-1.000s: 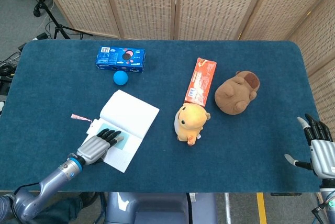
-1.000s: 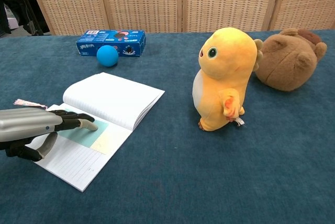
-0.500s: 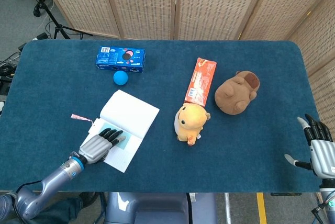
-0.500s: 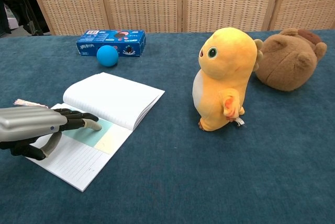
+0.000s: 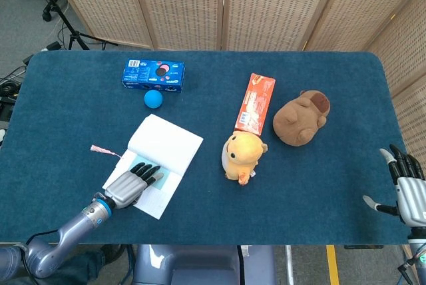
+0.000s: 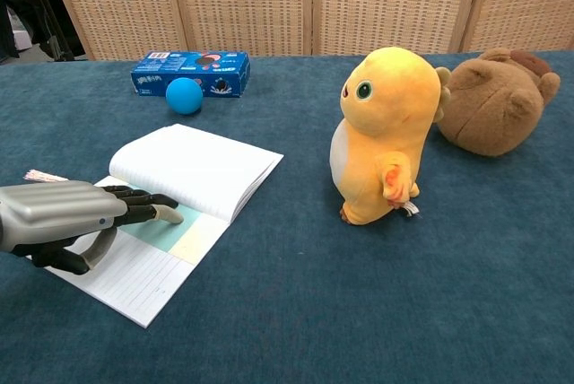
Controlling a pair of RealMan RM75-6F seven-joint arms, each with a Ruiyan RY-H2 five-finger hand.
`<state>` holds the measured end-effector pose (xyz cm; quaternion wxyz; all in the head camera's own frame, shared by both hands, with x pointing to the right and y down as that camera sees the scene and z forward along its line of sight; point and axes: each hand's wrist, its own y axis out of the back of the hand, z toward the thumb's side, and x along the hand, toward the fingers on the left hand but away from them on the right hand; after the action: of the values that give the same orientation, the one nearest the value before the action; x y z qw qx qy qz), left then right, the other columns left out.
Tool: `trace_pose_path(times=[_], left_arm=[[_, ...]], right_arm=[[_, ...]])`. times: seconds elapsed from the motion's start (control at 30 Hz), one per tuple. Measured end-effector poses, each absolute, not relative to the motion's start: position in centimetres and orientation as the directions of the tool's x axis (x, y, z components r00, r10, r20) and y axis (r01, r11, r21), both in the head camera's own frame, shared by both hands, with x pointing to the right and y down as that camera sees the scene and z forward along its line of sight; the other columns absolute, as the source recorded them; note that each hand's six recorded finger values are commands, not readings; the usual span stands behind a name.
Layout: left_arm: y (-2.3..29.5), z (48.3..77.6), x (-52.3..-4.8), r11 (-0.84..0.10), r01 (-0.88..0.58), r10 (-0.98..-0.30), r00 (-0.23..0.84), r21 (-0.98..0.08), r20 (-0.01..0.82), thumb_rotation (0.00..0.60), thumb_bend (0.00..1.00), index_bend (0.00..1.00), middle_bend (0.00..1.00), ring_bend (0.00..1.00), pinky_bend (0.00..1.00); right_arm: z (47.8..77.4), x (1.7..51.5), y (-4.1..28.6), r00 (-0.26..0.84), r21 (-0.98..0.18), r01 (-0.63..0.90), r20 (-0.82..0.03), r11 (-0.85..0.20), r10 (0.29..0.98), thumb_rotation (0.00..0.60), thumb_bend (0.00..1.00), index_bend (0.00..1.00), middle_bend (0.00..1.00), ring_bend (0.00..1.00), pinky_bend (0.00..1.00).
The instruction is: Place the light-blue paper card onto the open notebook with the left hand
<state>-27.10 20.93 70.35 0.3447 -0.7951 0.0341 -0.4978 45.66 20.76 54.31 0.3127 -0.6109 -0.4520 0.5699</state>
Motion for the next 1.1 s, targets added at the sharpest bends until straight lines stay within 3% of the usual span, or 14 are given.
trace_pose_path(times=[0.8, 1.1], left_arm=[[20.8, 69.4, -26.3, -0.760, 0.250, -0.412, 0.529, -0.600, 0.742, 0.600, 1.00, 0.09, 0.00, 0.00, 0.00], [20.0, 68.3, -27.2, -0.739, 0.242, -0.448, 0.521, -0.629, 0.727, 0.600, 1.00, 0.06, 0.00, 0.00, 0.00]], right_arm=[[54.0, 45.9, 20.8, -0.062, -0.897, 0.202, -0.413, -0.394, 0.909, 0.600, 0.00, 0.00, 0.00, 0.00, 0.00], [53.9, 45.9, 20.9, -0.063, -0.896, 0.203, -0.415, -0.395, 0.908, 0.600, 0.00, 0.00, 0.00, 0.00, 0.00]])
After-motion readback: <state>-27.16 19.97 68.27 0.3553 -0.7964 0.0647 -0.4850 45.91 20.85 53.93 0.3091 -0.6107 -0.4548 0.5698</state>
